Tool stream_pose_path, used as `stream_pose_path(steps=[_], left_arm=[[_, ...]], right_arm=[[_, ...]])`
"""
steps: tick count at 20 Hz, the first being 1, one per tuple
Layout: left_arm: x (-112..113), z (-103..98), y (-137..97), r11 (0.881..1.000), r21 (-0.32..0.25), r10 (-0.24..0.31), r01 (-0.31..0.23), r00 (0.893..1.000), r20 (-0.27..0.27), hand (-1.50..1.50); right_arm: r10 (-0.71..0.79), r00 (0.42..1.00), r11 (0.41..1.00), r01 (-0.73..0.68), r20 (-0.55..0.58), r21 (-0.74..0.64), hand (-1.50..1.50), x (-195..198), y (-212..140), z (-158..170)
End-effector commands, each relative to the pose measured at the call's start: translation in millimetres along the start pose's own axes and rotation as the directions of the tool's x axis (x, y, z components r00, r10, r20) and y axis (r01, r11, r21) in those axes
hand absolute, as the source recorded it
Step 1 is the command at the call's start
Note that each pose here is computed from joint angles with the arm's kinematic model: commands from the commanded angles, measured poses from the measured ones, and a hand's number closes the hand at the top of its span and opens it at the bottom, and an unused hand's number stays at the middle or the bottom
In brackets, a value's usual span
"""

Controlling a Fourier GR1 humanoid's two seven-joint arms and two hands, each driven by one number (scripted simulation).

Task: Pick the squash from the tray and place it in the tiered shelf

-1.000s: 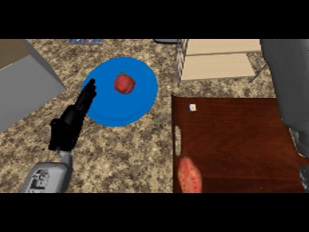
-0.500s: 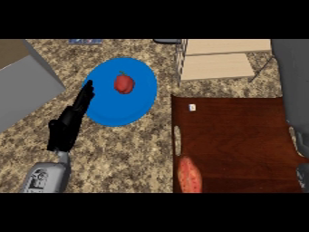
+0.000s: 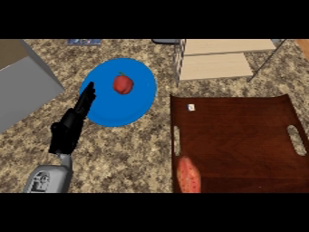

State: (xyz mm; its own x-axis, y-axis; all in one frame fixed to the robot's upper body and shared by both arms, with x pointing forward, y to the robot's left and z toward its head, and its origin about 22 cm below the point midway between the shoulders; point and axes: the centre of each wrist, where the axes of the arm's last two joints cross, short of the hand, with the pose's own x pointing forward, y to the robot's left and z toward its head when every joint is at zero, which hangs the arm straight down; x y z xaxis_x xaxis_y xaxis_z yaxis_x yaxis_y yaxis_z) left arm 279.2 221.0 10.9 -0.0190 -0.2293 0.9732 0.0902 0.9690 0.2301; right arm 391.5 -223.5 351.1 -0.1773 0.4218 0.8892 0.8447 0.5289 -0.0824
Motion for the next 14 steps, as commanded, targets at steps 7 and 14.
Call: stream_pose_path(steps=[7,14], left_arm=[[-0.3,2.3,13.5,0.999,0.043,0.003,-0.003,1.000,-0.014,0.00],[5.9,9.7,10.3,1.000,0.020,0.010,-0.010,1.000,-0.009,0.00]], right_arm=[[0.100,0.969,0.994,-0.108,-0.226,-0.021,-1.50,-12.4,-120.9,-47.6],[0.214,0.952,0.976,-0.217,-0.218,0.011,-1.50,-41.6,-227.6,-59.0]])
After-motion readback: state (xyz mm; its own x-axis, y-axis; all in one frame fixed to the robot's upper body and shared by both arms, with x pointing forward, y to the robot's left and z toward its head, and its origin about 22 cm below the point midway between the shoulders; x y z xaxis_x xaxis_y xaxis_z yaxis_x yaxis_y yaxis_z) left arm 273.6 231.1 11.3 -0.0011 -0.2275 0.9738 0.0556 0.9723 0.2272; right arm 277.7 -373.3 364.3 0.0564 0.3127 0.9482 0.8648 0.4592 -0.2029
